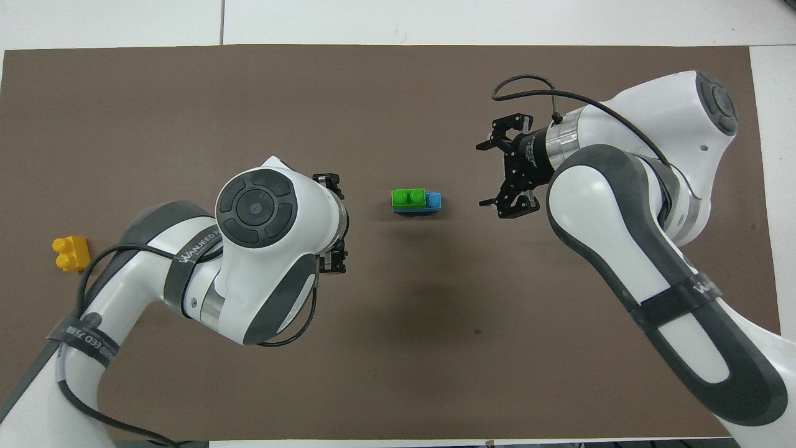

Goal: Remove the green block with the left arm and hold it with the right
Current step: 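Move the left gripper and the right gripper toward the green-blue stack, then grasp the green block with the left gripper while the right gripper grasps blue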

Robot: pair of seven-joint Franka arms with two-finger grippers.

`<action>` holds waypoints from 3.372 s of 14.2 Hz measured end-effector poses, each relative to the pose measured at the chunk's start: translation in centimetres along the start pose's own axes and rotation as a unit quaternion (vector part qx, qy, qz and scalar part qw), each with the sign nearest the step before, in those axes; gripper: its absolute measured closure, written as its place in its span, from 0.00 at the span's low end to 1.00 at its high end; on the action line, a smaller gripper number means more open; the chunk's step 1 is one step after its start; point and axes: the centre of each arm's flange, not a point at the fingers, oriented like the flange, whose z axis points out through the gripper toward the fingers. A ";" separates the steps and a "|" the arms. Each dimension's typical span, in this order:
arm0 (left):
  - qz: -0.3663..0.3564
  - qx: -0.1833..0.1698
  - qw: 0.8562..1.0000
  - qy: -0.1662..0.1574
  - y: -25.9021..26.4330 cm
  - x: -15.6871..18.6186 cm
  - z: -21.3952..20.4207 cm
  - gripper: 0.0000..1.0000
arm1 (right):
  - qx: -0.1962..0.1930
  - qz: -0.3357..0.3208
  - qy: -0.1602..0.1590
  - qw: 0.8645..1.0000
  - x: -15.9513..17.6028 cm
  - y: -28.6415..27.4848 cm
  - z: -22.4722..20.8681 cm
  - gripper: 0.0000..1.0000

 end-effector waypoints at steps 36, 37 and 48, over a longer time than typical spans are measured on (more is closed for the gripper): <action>-0.073 -0.008 0.997 -0.013 4.5 -8.7 8.4 0.00 | 0.051 0.020 0.028 0.998 0.9 2.0 17.2 0.19; -0.072 -0.007 0.997 -0.012 4.3 -8.8 8.7 0.00 | 0.052 0.023 0.026 0.998 1.0 2.0 17.2 0.19; -0.070 -0.008 0.998 -0.002 3.9 -9.2 10.5 0.09 | 0.054 -0.003 0.025 0.998 0.7 2.0 17.0 0.63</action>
